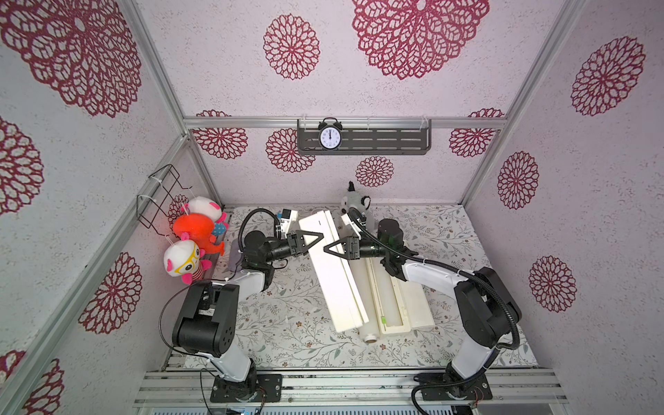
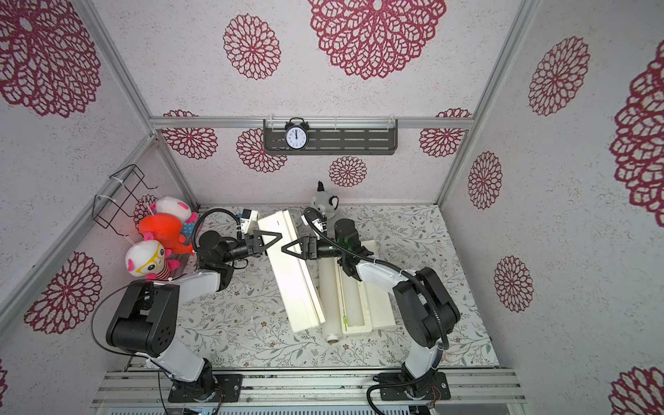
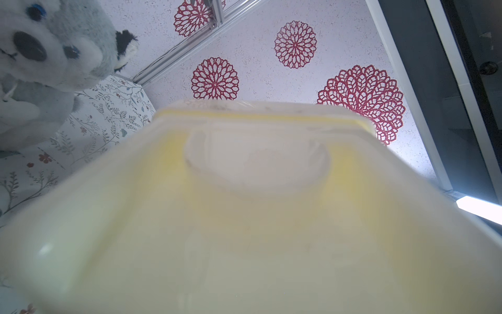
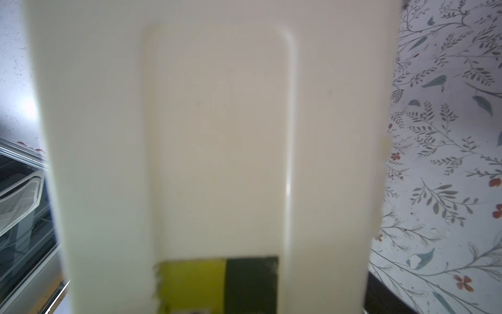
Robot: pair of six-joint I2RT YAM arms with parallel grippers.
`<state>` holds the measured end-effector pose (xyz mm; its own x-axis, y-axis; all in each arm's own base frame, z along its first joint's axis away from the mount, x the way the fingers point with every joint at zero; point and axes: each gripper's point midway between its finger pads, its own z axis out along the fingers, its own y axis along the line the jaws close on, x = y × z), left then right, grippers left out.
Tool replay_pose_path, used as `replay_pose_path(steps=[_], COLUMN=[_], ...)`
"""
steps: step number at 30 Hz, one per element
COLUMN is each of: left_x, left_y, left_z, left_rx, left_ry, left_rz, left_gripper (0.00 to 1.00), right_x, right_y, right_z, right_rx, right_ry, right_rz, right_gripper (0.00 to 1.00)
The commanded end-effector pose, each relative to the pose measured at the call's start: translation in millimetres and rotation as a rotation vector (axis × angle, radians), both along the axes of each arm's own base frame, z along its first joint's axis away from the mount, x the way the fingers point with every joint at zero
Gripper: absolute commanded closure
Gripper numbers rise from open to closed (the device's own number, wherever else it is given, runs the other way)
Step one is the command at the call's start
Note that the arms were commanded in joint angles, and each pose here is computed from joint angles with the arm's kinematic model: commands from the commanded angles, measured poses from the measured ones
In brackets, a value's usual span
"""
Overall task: Put plastic wrap rolls into dispensers
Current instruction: Open the lid of the plastic wrap cutting box.
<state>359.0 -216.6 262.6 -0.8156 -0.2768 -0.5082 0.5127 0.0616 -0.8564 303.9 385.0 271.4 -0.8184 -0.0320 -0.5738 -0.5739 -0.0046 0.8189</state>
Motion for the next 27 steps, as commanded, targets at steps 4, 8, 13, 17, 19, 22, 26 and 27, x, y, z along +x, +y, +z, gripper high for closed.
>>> replay_pose_path(steps=[4, 8, 13, 17, 19, 22, 26, 27], left_x=[-9, -1, 8, 7, 9, 13, 24, 26], left_y=[-3, 11, 28, 33, 37, 42, 46, 48], left_z=[-20, -14, -10, -4, -3, -6, -24, -31], left_rx=[0.065, 0.038, -0.006, -0.042, -0.065, -0.069, 0.023, 0.072], left_ry=[0.067, 0.058, 0.062, 0.041, 0.047, 0.062, 0.118, 0.135], left_rz=[-0.033, 0.008, 0.056, 0.059, 0.063, 0.084, 0.158, 0.184], left_gripper=[0.46, 0.46, 0.46, 0.46, 0.46, 0.48, 0.5, 0.49], right_x=[-24, -28, -30, -28, -27, -22, -2, 4], right_y=[-13, -26, -36, -44, -48, -47, -42, -42], right_z=[80, 96, 106, 109, 111, 105, 82, 75], right_rx=[0.223, 0.299, 0.347, 0.374, 0.388, 0.362, 0.233, 0.189], right_ry=[-0.192, -0.202, -0.204, -0.201, -0.196, -0.18, -0.17, -0.164], right_rz=[0.074, 0.054, 0.028, 0.001, -0.003, -0.03, -0.142, -0.181], right_gripper=[0.24, 0.28, 0.31, 0.32, 0.32, 0.32, 0.31, 0.31])
